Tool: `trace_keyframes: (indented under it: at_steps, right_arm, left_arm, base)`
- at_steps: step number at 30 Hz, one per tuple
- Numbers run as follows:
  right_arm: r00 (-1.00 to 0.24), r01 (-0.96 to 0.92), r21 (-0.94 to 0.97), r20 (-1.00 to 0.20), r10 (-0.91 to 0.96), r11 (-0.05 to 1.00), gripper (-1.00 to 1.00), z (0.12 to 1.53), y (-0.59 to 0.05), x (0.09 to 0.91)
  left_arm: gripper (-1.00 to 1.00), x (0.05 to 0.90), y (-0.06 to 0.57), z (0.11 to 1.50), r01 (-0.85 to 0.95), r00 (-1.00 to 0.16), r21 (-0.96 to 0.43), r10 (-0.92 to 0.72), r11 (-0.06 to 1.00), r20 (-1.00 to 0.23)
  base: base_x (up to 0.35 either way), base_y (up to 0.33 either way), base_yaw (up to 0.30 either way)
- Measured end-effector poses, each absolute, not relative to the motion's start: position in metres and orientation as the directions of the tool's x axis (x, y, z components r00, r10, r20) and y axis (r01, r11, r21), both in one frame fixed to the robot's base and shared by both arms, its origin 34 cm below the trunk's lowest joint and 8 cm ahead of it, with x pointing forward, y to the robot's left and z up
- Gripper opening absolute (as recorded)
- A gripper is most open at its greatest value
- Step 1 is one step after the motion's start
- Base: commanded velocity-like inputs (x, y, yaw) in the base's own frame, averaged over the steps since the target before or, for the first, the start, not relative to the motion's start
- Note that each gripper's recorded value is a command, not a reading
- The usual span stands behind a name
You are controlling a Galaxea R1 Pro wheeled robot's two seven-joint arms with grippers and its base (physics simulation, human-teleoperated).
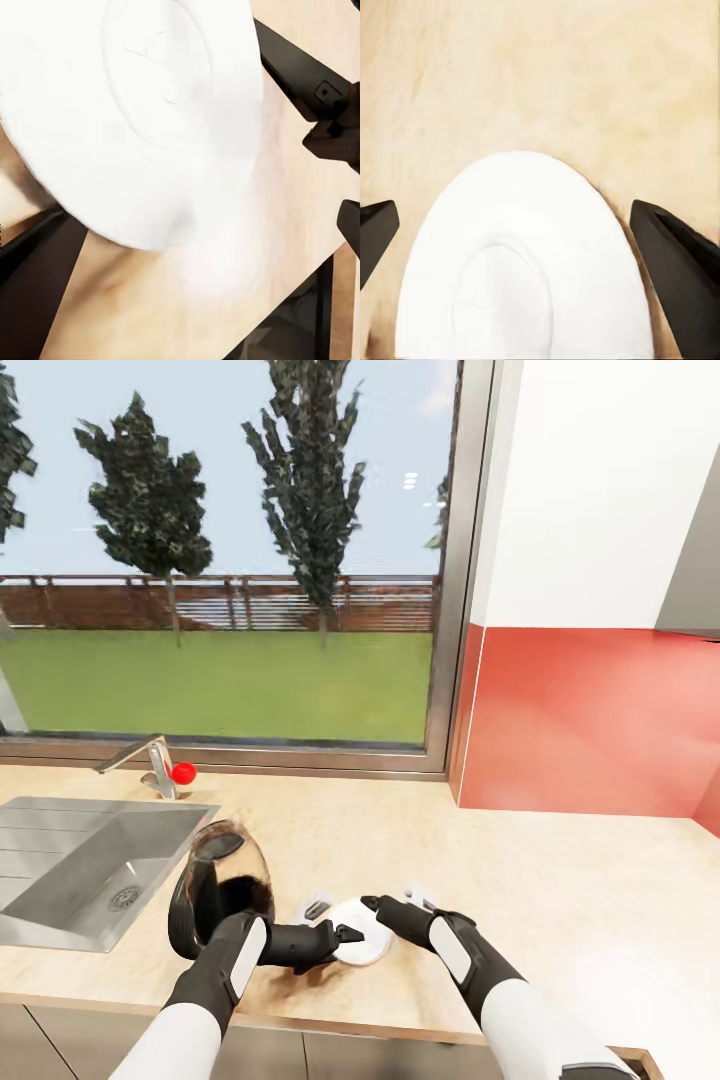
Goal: Set up a coffee station on the kitchen countertop: keep the coffee maker on the countertop, move the bottle of coffee from the kitchen shelf to the counter next to the coffee maker, place a paper coffee filter on top of the coffee maker, put the saucer next to the coffee maker with the coffee cup on the saucer, and place the electric kettle next to the coffee maker.
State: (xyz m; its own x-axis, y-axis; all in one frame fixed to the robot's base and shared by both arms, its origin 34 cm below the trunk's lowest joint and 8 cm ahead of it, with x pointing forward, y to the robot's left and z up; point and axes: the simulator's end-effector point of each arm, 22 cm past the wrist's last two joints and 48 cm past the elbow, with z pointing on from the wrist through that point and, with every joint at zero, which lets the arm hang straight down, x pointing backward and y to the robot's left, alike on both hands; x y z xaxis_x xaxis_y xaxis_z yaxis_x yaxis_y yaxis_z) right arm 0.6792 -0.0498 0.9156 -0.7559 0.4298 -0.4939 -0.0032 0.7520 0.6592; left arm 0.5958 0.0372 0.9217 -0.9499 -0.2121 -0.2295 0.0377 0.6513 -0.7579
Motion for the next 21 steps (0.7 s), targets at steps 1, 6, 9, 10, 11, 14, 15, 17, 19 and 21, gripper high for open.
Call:
trace_keyframes:
  at_steps: [1,6,9,10,11,14,15,17,19,21]
  right_arm:
    - [-0.761,0.003,0.659,-0.487,0.429,0.753,1.00,0.912,-0.050,0.677]
    - [-0.776,0.017,0.653,-0.469,0.422,0.757,1.00,0.901,-0.049,0.669]
    - [-0.775,0.019,0.652,-0.469,0.423,0.758,1.00,0.901,-0.050,0.669]
    - [-0.776,0.019,0.652,-0.469,0.423,0.758,1.00,0.900,-0.050,0.669]
    - [-0.775,0.019,0.652,-0.469,0.423,0.758,1.00,0.900,-0.050,0.669]
    - [-0.776,0.020,0.652,-0.468,0.423,0.758,1.00,0.900,-0.050,0.669]
    - [-0.776,0.020,0.652,-0.468,0.423,0.758,1.00,0.900,-0.050,0.669]
    - [-0.776,0.019,0.652,-0.468,0.423,0.758,1.00,0.900,-0.050,0.669]
    - [-0.776,0.019,0.652,-0.468,0.423,0.758,1.00,0.900,-0.050,0.669]
    - [-0.777,0.019,0.652,-0.468,0.422,0.758,1.00,0.900,-0.050,0.669]
  left_arm:
    - [1.00,0.596,0.037,0.922,0.038,-0.950,-0.758,-0.212,0.651,-0.229]
    - [1.00,0.596,0.037,0.921,0.039,-0.950,-0.755,-0.210,0.654,-0.230]
    - [1.00,0.596,0.037,0.921,0.038,-0.950,-0.756,-0.210,0.653,-0.230]
    - [1.00,0.596,0.037,0.921,0.039,-0.950,-0.756,-0.210,0.653,-0.230]
    - [1.00,0.596,0.037,0.921,0.038,-0.950,-0.757,-0.211,0.653,-0.229]
    - [1.00,0.596,0.037,0.921,0.039,-0.950,-0.756,-0.210,0.653,-0.230]
    - [1.00,0.596,0.037,0.921,0.039,-0.950,-0.756,-0.210,0.653,-0.230]
    - [1.00,0.596,0.037,0.921,0.038,-0.950,-0.757,-0.211,0.653,-0.229]
    - [1.00,0.596,0.037,0.921,0.038,-0.950,-0.757,-0.211,0.652,-0.229]
    - [1.00,0.596,0.037,0.921,0.037,-0.950,-0.758,-0.212,0.651,-0.228]
  base:
    - [0.000,0.000,0.000]
    - [0.000,0.000,0.000]
    - [0.000,0.000,0.000]
    - [0.000,0.000,0.000]
    - [0.000,0.000,0.000]
    - [0.000,0.000,0.000]
    - [0.000,0.000,0.000]
    - [0.000,0.000,0.000]
    - [0.000,0.000,0.000]
    - [0.000,0.000,0.000]
